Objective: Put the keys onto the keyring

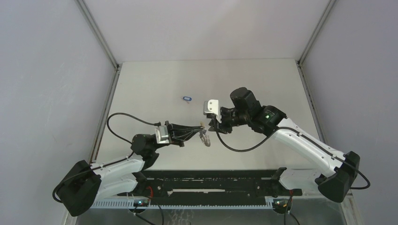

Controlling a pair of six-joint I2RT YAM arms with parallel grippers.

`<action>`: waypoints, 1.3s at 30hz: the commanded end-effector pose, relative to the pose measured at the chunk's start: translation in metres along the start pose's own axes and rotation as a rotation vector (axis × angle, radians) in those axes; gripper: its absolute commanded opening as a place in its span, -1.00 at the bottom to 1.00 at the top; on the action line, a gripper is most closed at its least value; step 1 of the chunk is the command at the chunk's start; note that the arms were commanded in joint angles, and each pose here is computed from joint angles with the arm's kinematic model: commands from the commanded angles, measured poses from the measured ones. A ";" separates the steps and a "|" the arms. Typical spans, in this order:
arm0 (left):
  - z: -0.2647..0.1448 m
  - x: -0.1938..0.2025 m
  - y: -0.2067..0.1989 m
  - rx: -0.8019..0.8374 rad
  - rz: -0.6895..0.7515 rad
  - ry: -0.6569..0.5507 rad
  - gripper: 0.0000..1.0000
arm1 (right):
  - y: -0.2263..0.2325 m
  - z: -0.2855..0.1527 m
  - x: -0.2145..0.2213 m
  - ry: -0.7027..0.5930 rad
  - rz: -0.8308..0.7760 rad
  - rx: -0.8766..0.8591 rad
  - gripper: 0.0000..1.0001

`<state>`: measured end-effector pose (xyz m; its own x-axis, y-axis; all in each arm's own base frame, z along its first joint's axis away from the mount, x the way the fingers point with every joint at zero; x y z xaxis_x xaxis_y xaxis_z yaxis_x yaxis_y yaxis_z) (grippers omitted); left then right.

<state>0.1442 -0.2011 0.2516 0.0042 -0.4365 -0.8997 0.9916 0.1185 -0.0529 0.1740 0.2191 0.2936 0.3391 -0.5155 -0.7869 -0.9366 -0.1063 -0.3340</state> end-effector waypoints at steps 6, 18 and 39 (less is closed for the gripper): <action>-0.007 0.006 0.008 -0.115 -0.002 0.021 -1.00 | 0.009 -0.023 0.003 -0.061 0.076 0.271 -0.22; -0.011 0.019 0.034 -0.405 -0.079 0.234 -0.99 | 0.030 -0.008 0.012 -0.164 0.225 0.371 0.09; -0.001 0.081 0.072 -0.690 -0.306 0.722 -1.00 | 0.028 -0.010 0.089 -0.152 0.418 0.829 0.35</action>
<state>0.2004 -0.2105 0.1671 -0.5263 0.0624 -0.8480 0.6533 0.6681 -0.3563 0.1656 0.1702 0.1981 0.0370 -0.4079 -0.9123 -0.7569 0.5847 -0.2921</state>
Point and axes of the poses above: each gripper's point midway between its finger pads, its own z axis out along the fingers, its own y axis along the line the jaws close on, x = y × z, the point moved 9 cm from there along -z, back along the fingers, and after that the axes turned 15 degrees about -z, right-handed, at the moved point
